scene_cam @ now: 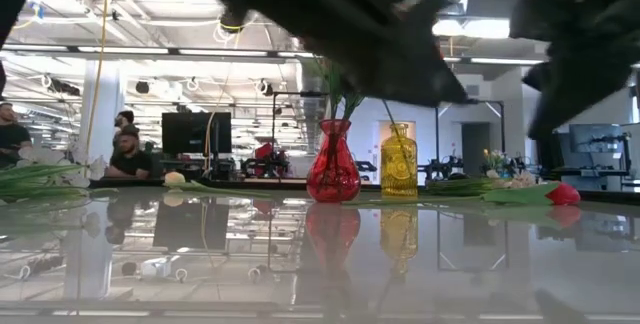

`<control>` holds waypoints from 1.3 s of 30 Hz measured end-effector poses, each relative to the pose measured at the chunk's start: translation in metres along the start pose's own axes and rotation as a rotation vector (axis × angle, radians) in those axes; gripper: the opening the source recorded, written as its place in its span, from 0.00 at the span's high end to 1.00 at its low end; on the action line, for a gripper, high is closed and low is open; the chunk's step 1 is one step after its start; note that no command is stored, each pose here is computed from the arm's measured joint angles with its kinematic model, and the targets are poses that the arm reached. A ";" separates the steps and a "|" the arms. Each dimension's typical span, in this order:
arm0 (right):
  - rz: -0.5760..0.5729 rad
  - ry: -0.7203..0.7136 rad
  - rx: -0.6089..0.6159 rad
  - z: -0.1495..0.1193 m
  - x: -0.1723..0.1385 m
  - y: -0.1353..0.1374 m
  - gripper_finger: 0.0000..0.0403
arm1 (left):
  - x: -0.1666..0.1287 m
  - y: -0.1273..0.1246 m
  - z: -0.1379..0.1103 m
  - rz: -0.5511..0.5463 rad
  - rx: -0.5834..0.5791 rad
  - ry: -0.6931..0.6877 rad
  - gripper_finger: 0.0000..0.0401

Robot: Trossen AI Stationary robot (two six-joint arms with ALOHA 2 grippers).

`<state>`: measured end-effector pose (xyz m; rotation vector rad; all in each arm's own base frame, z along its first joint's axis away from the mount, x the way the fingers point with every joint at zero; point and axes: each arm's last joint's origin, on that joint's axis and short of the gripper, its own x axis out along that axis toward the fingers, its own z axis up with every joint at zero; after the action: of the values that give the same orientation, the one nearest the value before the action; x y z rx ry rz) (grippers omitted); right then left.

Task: Sort flowers into vase by color
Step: Put the red tulip into the red vase

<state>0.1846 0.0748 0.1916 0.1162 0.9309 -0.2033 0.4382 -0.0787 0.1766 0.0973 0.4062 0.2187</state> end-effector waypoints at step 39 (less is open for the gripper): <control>-0.025 -0.047 -0.135 -0.031 -0.018 0.029 0.93 | 0.118 0.055 -0.024 0.024 -0.025 0.441 0.66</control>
<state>0.1563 0.1115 0.1884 -0.0246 0.8965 -0.1648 0.5240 0.0027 0.1168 0.0279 0.8414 0.2691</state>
